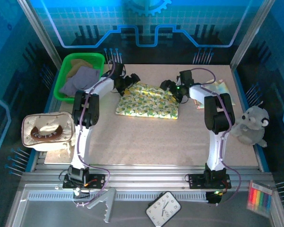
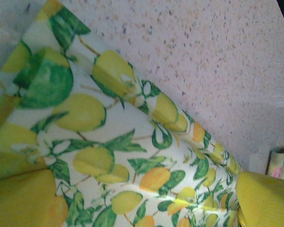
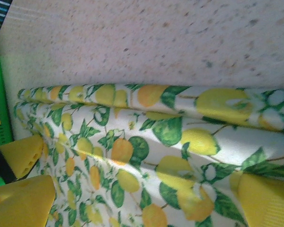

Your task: Fold and stack the skirts

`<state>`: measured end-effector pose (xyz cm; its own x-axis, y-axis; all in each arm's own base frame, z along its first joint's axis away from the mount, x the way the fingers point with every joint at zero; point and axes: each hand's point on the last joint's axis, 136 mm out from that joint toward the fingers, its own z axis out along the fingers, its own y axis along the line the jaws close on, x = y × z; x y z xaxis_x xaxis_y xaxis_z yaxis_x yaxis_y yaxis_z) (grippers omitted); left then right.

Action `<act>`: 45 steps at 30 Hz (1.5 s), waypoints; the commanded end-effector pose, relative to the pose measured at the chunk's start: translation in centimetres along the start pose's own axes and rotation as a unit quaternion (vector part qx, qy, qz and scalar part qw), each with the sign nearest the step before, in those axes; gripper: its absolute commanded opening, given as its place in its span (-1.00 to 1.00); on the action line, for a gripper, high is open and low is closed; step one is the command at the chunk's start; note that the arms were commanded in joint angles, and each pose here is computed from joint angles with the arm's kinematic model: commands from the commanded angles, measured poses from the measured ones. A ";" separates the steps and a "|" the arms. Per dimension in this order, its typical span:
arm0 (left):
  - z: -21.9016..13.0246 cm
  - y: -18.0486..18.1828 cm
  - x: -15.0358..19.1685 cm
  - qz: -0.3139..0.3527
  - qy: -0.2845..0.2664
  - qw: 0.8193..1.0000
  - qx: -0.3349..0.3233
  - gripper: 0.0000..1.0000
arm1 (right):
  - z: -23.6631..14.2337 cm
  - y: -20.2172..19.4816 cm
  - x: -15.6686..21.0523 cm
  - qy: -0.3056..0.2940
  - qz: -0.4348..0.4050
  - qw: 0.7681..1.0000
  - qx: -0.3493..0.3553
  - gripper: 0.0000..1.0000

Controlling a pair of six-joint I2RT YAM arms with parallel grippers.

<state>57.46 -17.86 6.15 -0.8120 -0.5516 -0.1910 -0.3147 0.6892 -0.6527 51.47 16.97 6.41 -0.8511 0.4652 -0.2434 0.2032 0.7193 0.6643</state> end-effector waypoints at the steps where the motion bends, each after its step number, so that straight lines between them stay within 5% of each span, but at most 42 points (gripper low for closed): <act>1: -3.7 -5.2 -1.1 0.010 -0.022 0.997 0.072 0.98 | -1.9 5.8 -0.4 0.000 -0.023 0.998 -0.060 1.00; 14: 3.9 -1.1 -1.7 -0.080 -0.013 0.995 0.054 0.98 | 4.3 0.0 -2.5 -0.027 0.080 0.996 -0.015 1.00; 26: 4.2 3.3 -1.0 -0.051 -0.010 0.999 -0.013 0.98 | -0.2 -5.3 -3.9 -0.019 0.002 0.998 0.064 1.00; 32: 2.7 1.3 -1.8 -0.042 -0.020 0.999 0.008 0.98 | -2.9 -5.9 -4.5 -0.024 -0.001 0.998 0.063 1.00; 39: -1.5 -5.0 -1.4 -0.008 -0.003 0.996 0.086 0.98 | -6.6 0.8 -3.6 -0.019 -0.049 0.998 -0.025 1.00; 45: -6.1 -6.3 0.5 0.012 -0.024 0.997 0.070 0.98 | -9.3 -1.0 -1.0 -0.032 0.003 0.999 0.023 1.00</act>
<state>58.14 -19.15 9.13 -0.7901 -0.5904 -0.1650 -0.2997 0.6067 -0.7363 50.50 11.63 12.69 -0.8244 0.4570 -0.3340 0.1474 0.7431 0.6528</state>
